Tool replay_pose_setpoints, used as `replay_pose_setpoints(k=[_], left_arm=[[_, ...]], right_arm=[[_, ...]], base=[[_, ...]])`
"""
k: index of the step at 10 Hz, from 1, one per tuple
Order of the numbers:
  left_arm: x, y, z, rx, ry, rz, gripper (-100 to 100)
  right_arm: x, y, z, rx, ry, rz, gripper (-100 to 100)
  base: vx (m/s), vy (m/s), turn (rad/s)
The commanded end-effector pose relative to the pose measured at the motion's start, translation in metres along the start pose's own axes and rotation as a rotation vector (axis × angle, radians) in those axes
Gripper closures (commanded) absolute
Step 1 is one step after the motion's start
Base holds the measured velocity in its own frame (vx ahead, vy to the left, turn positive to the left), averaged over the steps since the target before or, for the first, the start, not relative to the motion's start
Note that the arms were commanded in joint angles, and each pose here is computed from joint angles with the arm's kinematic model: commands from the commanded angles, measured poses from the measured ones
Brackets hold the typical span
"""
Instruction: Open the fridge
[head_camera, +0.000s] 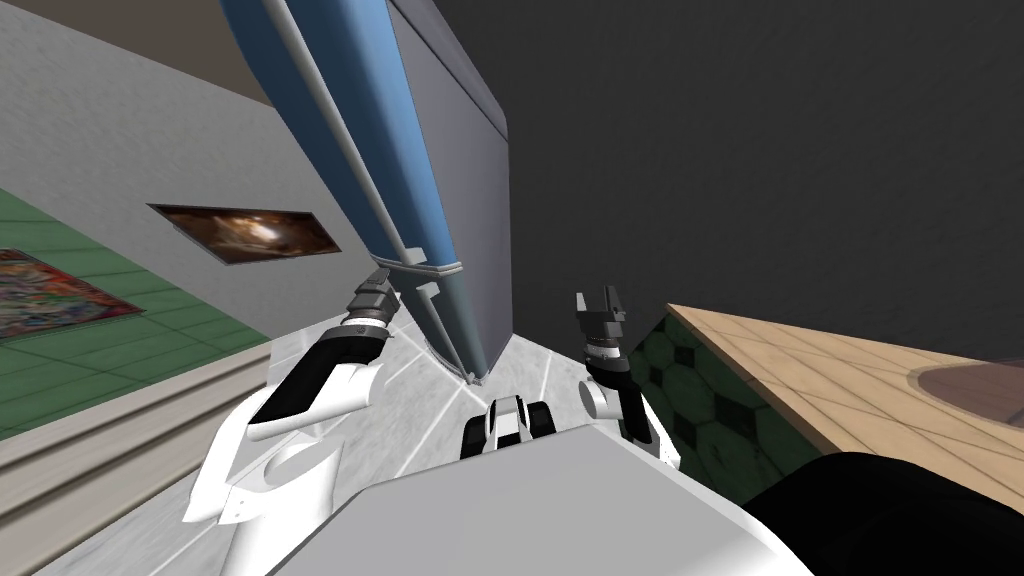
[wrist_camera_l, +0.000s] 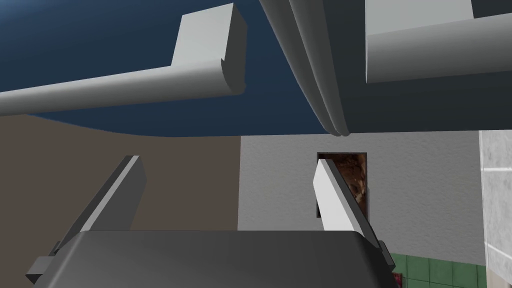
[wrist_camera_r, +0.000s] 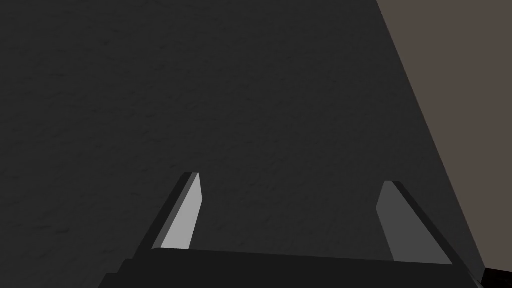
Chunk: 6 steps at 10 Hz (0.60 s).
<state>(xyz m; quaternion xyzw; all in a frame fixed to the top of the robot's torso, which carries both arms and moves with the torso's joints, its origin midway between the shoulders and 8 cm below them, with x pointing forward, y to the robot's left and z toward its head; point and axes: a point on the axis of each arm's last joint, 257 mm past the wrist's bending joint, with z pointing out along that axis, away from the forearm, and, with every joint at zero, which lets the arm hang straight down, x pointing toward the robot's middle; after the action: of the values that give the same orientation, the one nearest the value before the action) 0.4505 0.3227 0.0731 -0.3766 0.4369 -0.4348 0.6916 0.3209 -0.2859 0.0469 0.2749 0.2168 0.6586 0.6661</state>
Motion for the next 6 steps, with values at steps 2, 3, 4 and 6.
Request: replay_pose_setpoints(k=[2, 3, 4, 6], left_arm=[[-0.0061, 0.0088, 0.0053, -0.058, -0.011, 0.02, -100], [-0.0094, 0.0072, 0.0089, -0.068, -0.017, 0.032, -100], [-0.0097, 0.0118, 0.0085, -0.086, -0.018, 0.032, -100], [-0.0135, 0.0141, 0.0113, -0.112, -0.026, 0.045, -100]], right_arm=[[0.0, 0.0, 0.0, 0.0, 0.0, 0.0, 0], [0.0, 0.0, 0.0, 0.0, 0.0, 0.0, 0], [0.0, 0.0, 0.0, 0.0, 0.0, 0.0, 0], [0.0, 0.0, 0.0, 0.0, 0.0, 0.0, 0]], base=[[0.055, -0.034, 0.007], [0.057, -0.03, 0.009], [0.049, -0.023, 0.005], [0.051, -0.036, 0.007]])
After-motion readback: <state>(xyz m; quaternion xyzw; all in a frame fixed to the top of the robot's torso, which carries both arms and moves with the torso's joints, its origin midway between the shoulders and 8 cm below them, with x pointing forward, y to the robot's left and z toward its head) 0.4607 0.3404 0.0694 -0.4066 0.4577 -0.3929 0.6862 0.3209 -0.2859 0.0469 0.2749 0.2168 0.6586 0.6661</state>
